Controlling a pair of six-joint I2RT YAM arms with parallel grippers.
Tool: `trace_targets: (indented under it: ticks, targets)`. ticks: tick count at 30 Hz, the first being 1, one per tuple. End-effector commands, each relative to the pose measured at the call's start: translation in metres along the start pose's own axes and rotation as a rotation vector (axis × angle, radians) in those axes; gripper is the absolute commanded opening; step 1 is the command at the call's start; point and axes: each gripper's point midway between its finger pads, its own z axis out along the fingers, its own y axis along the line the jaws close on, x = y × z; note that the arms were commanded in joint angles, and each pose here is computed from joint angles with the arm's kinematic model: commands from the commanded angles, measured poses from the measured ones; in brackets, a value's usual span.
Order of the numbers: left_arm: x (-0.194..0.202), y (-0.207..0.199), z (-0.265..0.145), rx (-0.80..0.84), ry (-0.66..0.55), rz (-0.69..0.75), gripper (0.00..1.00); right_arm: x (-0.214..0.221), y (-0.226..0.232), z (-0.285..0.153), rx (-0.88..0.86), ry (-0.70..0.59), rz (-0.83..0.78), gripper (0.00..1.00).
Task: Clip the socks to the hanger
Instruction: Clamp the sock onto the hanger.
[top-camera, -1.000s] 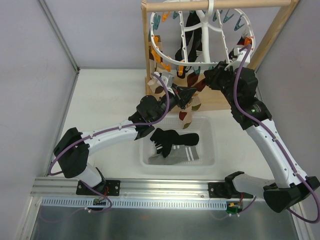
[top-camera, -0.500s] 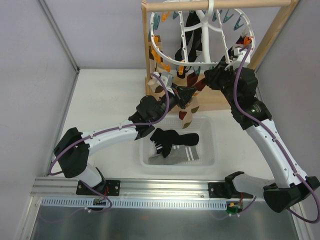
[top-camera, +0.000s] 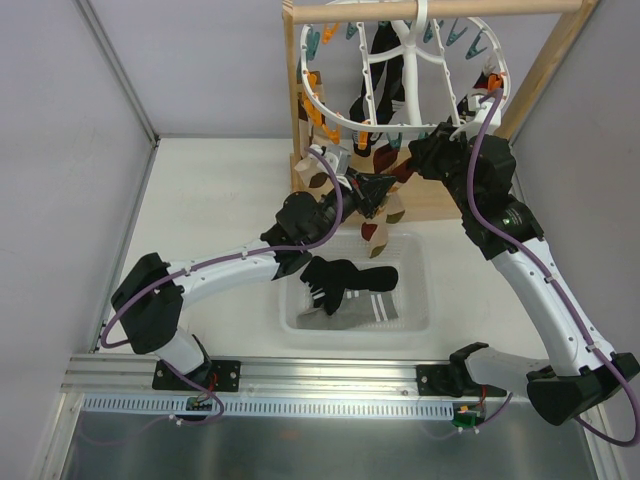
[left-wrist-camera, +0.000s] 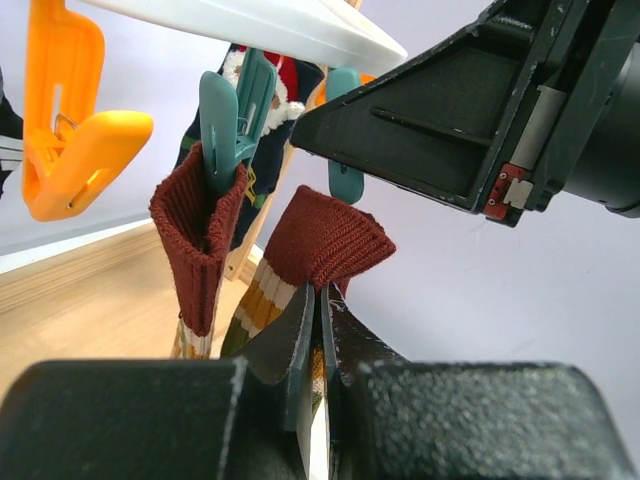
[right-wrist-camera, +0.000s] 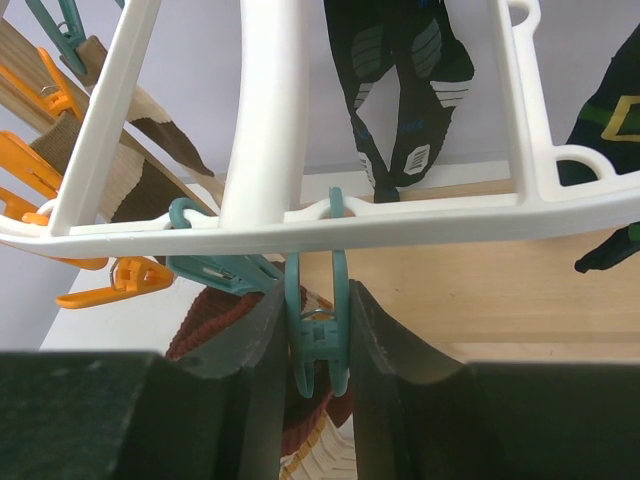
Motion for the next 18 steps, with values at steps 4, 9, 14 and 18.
trace_targets:
  ticks: [4, 9, 14, 18]
  targets:
    - [-0.038, -0.018, 0.009, 0.040, -0.126, 0.009, 0.00, -0.001, -0.013, -0.007, 0.074, 0.006, 0.040, 0.01]
    - [-0.042, -0.021, 0.010, 0.047, -0.141, 0.004, 0.00, 0.001, -0.015, -0.007, 0.080, 0.009, 0.033, 0.01]
    - [-0.042, -0.021, 0.008, 0.043, -0.152, -0.002, 0.00, 0.000, -0.014, -0.007, 0.078, 0.007, 0.029, 0.01]
    - [-0.049, -0.023, 0.008, 0.050, -0.168, 0.005, 0.00, 0.001, -0.015, -0.006, 0.080, 0.009, 0.021, 0.01]
